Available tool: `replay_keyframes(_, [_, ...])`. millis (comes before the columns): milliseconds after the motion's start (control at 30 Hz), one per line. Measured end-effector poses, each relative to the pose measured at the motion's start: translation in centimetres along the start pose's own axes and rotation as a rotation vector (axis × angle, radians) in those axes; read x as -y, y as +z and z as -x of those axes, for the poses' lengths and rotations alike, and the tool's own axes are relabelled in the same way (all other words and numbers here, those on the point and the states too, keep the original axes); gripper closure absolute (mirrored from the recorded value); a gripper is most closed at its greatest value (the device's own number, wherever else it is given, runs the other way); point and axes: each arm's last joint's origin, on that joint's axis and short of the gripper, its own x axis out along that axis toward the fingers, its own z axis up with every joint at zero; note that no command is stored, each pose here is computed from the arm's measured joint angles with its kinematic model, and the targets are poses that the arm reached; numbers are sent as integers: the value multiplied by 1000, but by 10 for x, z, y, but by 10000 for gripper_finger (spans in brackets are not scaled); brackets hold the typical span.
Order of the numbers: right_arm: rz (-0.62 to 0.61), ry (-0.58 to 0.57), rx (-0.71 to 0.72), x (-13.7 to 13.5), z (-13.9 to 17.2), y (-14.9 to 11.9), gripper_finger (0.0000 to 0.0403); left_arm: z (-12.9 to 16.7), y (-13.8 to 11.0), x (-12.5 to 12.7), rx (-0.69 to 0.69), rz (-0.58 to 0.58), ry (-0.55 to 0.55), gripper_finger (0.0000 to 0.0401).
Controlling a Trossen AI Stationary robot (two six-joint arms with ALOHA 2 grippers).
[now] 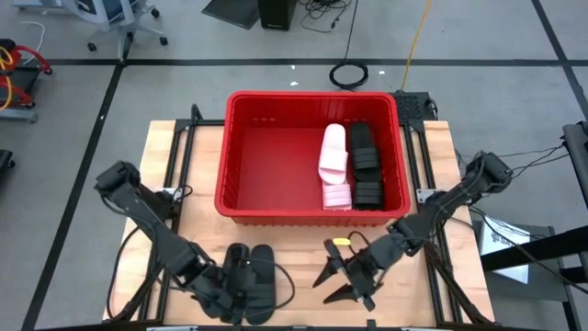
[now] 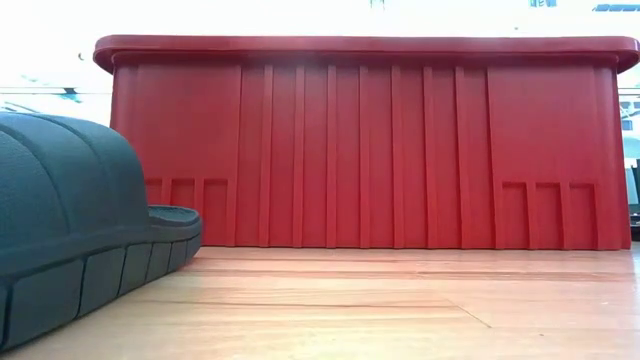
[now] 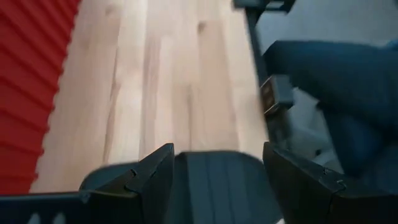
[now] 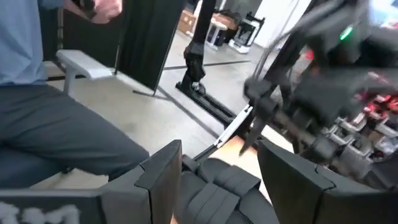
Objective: Pick and place slides into bin
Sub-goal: Put the black slide into the red bin
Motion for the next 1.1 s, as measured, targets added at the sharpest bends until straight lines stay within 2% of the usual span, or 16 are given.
replay_keyframes(267, [11, -43, 19, -22, 8, 16, 202, -22, -15, -4, -108, 21, 108, 160])
replay_keyframes(400, [16, -71, 8, -27, 9, 18, 202, -22, -15, -8, -94, 36, 158, 160])
replay_keyframes(733, [-19, -69, 10, -27, 9, 18, 202, -33, -16, -21, -142, 70, 138, 160])
replay_keyframes(967, [-72, -67, 13, -28, 9, 19, 202, -54, -43, -35, -245, 127, 51, 160])
replay_keyframes(1100, [-72, -67, 13, -28, 9, 19, 202, -67, -52, -35, -238, 167, -129, 160])
